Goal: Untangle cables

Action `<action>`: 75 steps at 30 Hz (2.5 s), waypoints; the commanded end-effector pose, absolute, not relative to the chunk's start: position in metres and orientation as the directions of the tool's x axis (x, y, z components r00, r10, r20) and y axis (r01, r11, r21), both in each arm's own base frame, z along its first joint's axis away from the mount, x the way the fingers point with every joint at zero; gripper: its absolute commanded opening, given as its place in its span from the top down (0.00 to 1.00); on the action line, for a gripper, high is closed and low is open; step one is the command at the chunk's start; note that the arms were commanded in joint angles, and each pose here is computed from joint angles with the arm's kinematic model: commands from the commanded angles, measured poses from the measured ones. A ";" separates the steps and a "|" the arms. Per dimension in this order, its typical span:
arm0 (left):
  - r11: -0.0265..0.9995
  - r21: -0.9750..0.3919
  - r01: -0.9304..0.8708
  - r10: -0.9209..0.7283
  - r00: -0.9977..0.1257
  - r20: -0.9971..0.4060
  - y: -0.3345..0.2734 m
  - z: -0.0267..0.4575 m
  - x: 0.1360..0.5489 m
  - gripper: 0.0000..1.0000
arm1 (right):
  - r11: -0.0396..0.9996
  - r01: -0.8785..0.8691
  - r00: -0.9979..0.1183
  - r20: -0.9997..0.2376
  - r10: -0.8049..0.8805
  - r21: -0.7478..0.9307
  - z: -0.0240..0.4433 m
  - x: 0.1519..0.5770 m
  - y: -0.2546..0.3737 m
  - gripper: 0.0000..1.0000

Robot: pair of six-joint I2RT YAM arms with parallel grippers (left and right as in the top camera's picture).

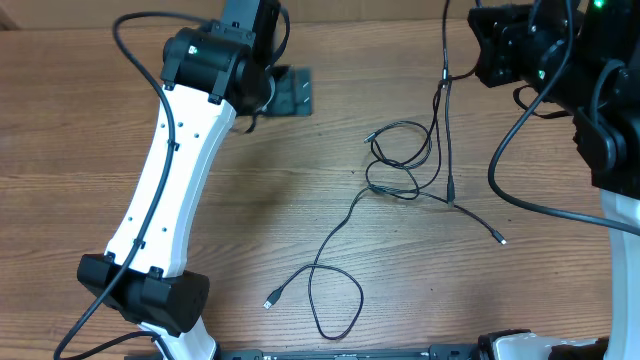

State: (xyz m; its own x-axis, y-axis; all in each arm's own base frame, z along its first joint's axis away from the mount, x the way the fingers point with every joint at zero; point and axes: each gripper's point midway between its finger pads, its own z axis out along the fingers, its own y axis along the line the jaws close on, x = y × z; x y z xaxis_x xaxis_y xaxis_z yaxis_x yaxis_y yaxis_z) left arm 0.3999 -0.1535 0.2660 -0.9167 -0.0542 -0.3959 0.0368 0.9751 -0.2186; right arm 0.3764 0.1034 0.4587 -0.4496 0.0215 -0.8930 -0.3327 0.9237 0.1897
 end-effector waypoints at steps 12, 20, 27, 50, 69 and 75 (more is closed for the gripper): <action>0.651 -0.661 0.374 0.051 -0.890 -0.453 -0.280 0.329 0.380 0.00 | 0.763 -0.584 -0.373 -0.927 0.051 0.277 0.501 0.352 0.148 0.96; 0.660 -0.661 0.356 0.004 -0.882 -0.471 -0.310 0.337 0.377 0.00 | 0.740 -0.602 -0.373 -0.925 0.071 0.300 0.507 0.350 0.152 0.96; 0.684 -0.680 0.264 -0.120 -0.879 -0.462 -0.312 0.342 0.392 0.00 | 0.656 -0.680 -0.377 -0.924 0.071 0.328 0.514 0.337 0.167 0.96; 0.834 -0.529 0.158 0.017 -0.965 -0.262 -0.344 0.215 0.383 0.00 | 0.653 -0.681 -0.285 -0.942 0.179 0.331 0.551 0.343 0.163 0.96; 0.942 -0.232 0.241 0.167 -0.939 -0.299 -0.293 0.188 0.380 0.12 | 0.739 -0.582 -0.228 -0.941 0.251 0.339 0.563 0.362 0.144 0.96; 0.988 -0.048 0.148 0.130 -0.952 -0.276 -0.249 0.179 0.381 0.14 | 0.786 -0.517 -0.216 -0.940 0.265 0.340 0.560 0.370 0.133 0.96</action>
State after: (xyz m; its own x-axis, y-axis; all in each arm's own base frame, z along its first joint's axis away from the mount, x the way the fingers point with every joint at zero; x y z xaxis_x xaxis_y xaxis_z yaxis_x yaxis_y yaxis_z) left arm 0.3684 -0.2750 0.1801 -0.9615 0.1451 -0.2333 0.1887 0.9660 -0.1770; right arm 0.3756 0.1433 0.5401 -0.2788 0.2393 -0.9301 -0.5473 0.7562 0.3586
